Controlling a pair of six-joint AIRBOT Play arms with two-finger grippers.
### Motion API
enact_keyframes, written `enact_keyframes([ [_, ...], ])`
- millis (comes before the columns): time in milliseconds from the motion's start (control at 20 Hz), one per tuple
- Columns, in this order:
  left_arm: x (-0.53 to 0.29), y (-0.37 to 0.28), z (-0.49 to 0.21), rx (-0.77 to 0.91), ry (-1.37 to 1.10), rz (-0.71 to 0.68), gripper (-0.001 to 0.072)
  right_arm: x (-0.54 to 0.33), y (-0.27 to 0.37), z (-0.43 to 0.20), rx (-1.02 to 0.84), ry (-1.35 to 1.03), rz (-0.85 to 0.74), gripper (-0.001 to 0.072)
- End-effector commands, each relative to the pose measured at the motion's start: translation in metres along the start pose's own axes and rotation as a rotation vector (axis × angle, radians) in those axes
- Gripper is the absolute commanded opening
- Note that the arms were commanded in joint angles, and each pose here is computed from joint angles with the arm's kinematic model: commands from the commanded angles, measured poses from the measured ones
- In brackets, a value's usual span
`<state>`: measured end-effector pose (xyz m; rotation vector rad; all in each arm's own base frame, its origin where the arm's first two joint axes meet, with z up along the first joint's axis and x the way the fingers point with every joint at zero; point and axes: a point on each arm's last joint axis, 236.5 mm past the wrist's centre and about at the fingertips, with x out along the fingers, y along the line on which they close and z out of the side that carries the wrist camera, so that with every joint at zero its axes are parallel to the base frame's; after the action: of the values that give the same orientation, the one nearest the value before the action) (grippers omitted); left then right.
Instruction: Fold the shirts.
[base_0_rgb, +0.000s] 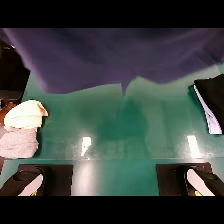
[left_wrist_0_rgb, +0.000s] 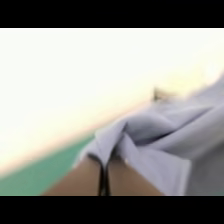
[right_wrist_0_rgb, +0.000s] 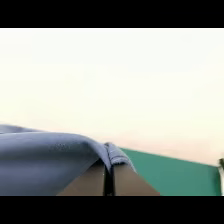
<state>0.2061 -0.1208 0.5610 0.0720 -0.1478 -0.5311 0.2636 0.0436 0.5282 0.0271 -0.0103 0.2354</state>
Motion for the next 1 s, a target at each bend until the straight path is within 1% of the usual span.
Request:
enact_keyframes([
  [0, -0.021, -0.008, 0.016, 0.021, -0.052, 0.01, 0.0022, -0.019, -0.015, 0.004, -0.018, 0.012, -0.104, 0.0015],
  [100, 0.003, 0.001, -0.029, -0.016, 0.093, -0.001, 0.0022, -0.003, -0.03, -0.023, 0.041, 0.093, -0.108, 0.0015],
  [150, 0.022, 0.009, -0.067, -0.049, 0.205, -0.007, 0.0022, 0.011, -0.036, -0.045, 0.093, 0.158, -0.085, 0.0015],
  [400, 0.09, 0.029, -0.29, -0.292, 0.782, -0.089, 0.0023, 0.083, -0.07, -0.201, 0.338, 0.632, 0.021, 0.0015],
  [550, 0.11, 0.029, -0.42, -0.46, 1.032, -0.115, 0.0023, 0.124, -0.077, -0.304, 0.386, 0.871, 0.022, 0.0016],
  [650, 0.124, 0.037, -0.488, -0.51, 1.121, -0.098, 0.0023, 0.156, -0.079, -0.357, 0.376, 0.931, 0.0, 0.0017],
  [750, 0.139, 0.046, -0.533, -0.546, 1.158, -0.066, 0.0024, 0.191, -0.079, -0.388, 0.4, 0.904, -0.015, 0.0019],
  [800, 0.144, 0.05, -0.548, -0.556, 1.162, -0.05, 0.0095, 0.205, -0.078, -0.398, 0.427, 0.889, -0.027, 0.0027],
  [850, 0.148, 0.055, -0.556, -0.563, 1.158, -0.033, 0.0376, 0.217, -0.076, -0.406, 0.434, 0.887, -0.022, 0.0179],
  [900, 0.15, 0.06, -0.56, -0.584, 1.154, -0.008, 0.0592, 0.224, -0.074, -0.412, 0.436, 0.897, -0.012, 0.0391],
  [950, 0.148, 0.068, -0.558, -0.591, 1.148, 0.008, 0.0588, 0.228, -0.072, -0.414, 0.44, 0.913, 0.002, 0.042],
])
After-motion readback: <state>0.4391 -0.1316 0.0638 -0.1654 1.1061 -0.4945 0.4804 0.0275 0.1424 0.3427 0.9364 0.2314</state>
